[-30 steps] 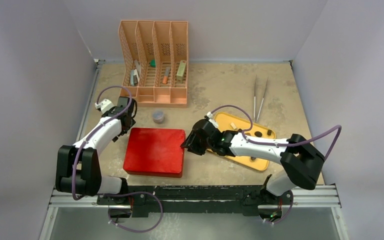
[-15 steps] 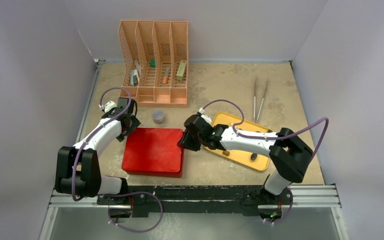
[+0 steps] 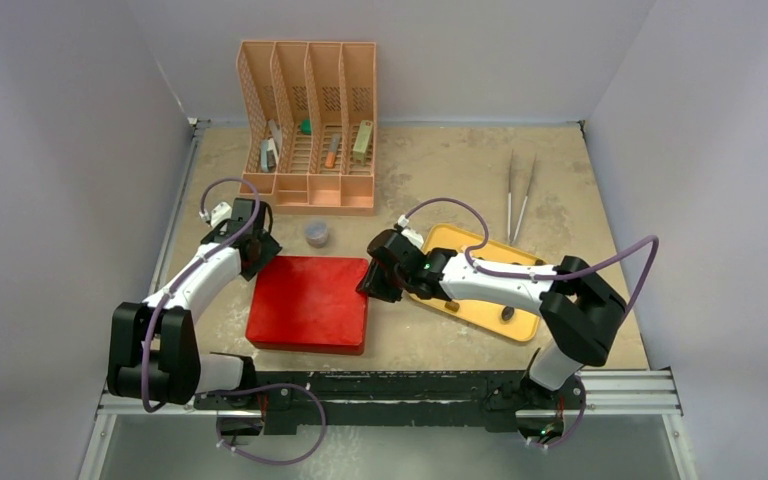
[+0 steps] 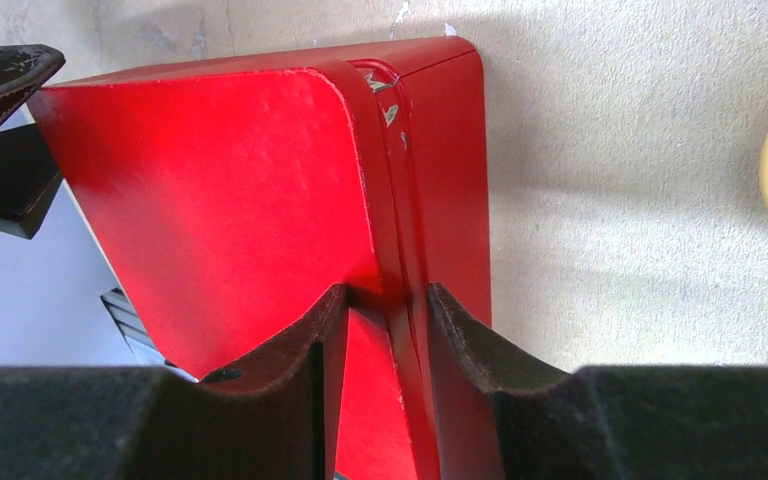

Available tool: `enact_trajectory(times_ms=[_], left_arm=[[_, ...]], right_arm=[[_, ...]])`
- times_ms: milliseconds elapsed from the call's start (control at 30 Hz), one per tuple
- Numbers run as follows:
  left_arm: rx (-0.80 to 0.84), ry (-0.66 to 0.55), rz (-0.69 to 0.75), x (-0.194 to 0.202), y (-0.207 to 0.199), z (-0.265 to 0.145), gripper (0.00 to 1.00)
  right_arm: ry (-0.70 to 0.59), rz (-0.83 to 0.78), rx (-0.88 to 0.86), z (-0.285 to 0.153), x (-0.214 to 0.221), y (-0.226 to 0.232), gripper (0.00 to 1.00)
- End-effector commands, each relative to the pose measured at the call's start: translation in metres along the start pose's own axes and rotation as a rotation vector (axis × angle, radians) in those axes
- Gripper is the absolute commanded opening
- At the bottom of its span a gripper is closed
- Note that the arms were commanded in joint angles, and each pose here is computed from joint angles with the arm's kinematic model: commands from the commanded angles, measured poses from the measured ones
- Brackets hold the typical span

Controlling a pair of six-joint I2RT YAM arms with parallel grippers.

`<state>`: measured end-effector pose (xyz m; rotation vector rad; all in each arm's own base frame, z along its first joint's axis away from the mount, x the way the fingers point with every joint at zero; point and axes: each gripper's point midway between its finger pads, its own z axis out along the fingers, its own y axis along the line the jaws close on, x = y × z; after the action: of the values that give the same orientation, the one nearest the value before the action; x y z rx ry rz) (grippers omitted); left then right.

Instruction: Pack the chocolate

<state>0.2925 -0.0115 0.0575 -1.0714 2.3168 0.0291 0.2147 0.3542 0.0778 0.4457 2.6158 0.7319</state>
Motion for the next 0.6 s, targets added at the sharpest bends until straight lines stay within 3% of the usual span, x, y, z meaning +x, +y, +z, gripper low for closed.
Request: enact_trajectory(times_ms=[0, 133, 300, 467, 567], left_arm=[[0.022, 0.042, 0.018, 0.008, -0.002, -0.005, 0.54], [0.067, 0.09, 0.02, 0.012, -0.013, -0.01, 0.59], [0.031, 0.04, 0.011, 0.002, -0.006, -0.013, 0.67], [0.079, 0.089, -0.008, 0.015, -0.014, -0.009, 0.61], [0.148, 0.065, -0.003, 0.009, -0.027, -0.017, 0.59]], right_arm=[[-0.037, -0.037, 0.074, -0.007, -0.007, -0.014, 0.36], [-0.043, -0.041, 0.087, -0.016, -0.011, -0.013, 0.38], [-0.055, -0.051, 0.095, -0.016, -0.011, -0.017, 0.37], [0.0, -0.065, 0.138, -0.001, 0.003, -0.031, 0.34], [0.005, -0.106, 0.053, -0.007, 0.001, -0.011, 0.35]])
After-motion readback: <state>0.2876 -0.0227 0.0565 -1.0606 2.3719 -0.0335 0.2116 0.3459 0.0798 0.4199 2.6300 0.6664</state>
